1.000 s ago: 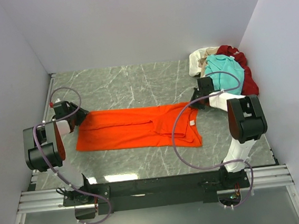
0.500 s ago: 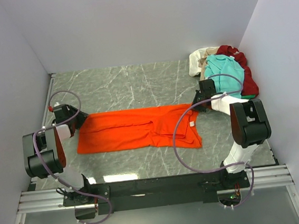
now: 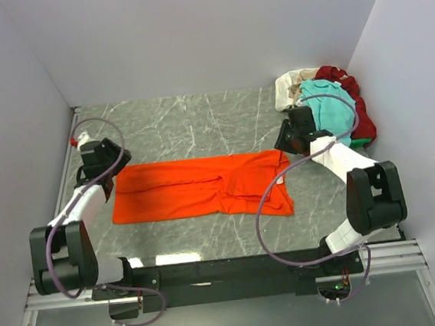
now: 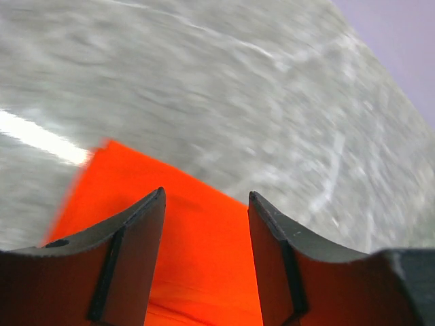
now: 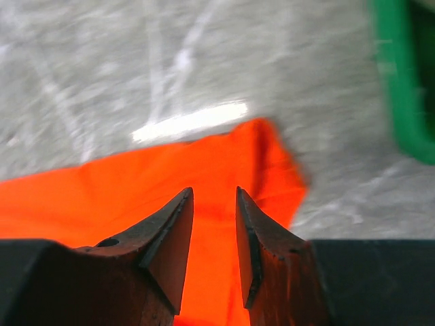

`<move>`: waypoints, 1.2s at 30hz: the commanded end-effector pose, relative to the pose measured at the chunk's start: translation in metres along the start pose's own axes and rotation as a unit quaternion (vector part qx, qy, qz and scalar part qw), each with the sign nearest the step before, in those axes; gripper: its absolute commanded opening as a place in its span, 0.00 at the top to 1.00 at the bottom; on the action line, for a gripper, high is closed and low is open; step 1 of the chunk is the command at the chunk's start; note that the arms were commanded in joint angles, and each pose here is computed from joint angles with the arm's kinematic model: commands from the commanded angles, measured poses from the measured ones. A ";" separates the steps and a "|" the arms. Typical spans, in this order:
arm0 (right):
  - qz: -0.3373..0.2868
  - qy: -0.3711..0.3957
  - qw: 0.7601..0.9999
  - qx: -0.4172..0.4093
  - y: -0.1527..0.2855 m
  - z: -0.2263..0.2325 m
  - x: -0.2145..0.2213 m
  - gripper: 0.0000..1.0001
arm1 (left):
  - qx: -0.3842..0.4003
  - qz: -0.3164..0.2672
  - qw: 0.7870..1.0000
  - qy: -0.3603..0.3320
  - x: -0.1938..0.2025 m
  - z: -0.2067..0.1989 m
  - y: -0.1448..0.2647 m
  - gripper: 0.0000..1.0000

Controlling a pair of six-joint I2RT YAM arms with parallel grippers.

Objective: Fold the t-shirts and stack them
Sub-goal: Fold the tshirt

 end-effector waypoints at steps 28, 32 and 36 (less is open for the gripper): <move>0.043 0.166 0.909 -0.381 -0.006 0.292 0.067 0.61 | -0.008 0.077 0.997 -0.028 0.036 0.028 -0.023 0.46; 0.054 0.170 0.904 -0.389 -0.017 0.305 0.071 0.61 | -0.009 0.087 0.996 -0.017 0.038 0.036 -0.026 0.46; 0.062 0.171 0.901 -0.395 -0.027 0.314 0.074 0.61 | -0.011 0.085 0.996 -0.013 0.035 0.040 -0.025 0.46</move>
Point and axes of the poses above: each gripper's point midway between its finger pads, its own y axis back along the fingers, its own z axis along the line the jaws close on, x = y × z, the point moved 4 cm from there along y, back along the fingers, and after that the axes turned 14 degrees about y, right-handed, at the moved point
